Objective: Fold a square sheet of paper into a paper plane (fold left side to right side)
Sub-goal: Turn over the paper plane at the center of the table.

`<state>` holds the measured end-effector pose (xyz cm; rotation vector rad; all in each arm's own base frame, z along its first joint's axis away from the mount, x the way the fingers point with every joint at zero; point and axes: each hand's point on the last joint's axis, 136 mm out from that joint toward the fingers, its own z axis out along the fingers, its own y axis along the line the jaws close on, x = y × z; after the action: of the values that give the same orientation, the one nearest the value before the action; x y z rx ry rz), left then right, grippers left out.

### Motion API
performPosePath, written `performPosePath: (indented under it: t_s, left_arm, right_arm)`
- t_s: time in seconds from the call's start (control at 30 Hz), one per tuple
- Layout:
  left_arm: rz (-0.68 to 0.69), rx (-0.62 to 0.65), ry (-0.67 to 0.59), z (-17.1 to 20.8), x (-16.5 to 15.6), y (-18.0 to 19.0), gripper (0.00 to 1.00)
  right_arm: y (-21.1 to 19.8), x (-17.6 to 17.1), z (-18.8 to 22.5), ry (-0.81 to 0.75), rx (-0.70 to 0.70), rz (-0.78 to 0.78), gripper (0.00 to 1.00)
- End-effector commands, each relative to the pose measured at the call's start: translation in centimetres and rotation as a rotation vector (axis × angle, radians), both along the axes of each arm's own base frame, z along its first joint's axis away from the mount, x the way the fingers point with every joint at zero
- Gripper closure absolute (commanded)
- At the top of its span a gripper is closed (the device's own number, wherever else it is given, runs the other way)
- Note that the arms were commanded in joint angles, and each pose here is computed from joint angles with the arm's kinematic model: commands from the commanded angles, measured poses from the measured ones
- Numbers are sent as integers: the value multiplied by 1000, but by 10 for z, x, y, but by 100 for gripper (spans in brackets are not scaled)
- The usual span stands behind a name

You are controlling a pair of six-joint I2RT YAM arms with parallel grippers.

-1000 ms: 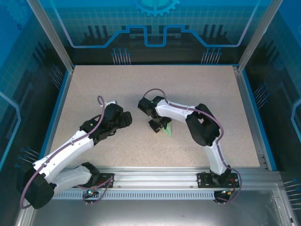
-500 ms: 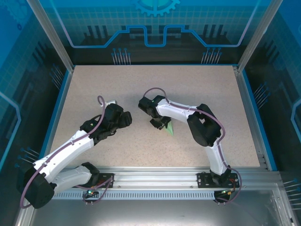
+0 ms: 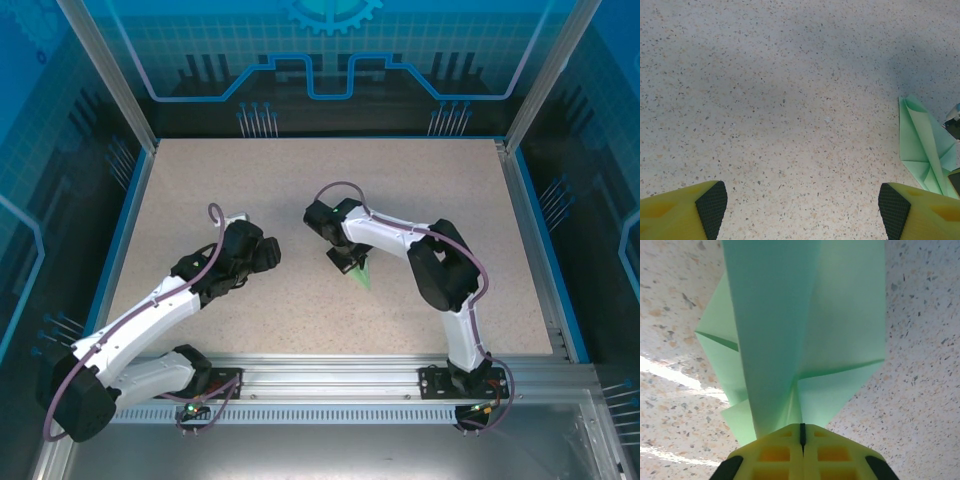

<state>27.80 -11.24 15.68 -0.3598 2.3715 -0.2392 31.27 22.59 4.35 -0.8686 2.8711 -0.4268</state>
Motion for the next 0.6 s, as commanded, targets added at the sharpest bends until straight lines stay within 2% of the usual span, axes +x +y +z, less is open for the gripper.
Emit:
performPosePath:
  t_s: [0.0, 0.1, 0.33, 0.57]
  left_arm:
    - [26, 23, 14, -3, -1, 7, 17]
    - [27, 26, 18, -4, -1, 8, 17]
    - [25, 29, 14, -3, 0, 7, 17]
    - [22, 31, 16, -3, 1, 6, 16]
  right_arm:
    - [-1, 0, 10, 1, 59, -27, 100]
    - [1, 0, 17, 10, 120, -57, 100]
    - [17, 4, 68, 19, 348, -137, 100]
    - [16, 12, 80, 73, 553, -280, 100]
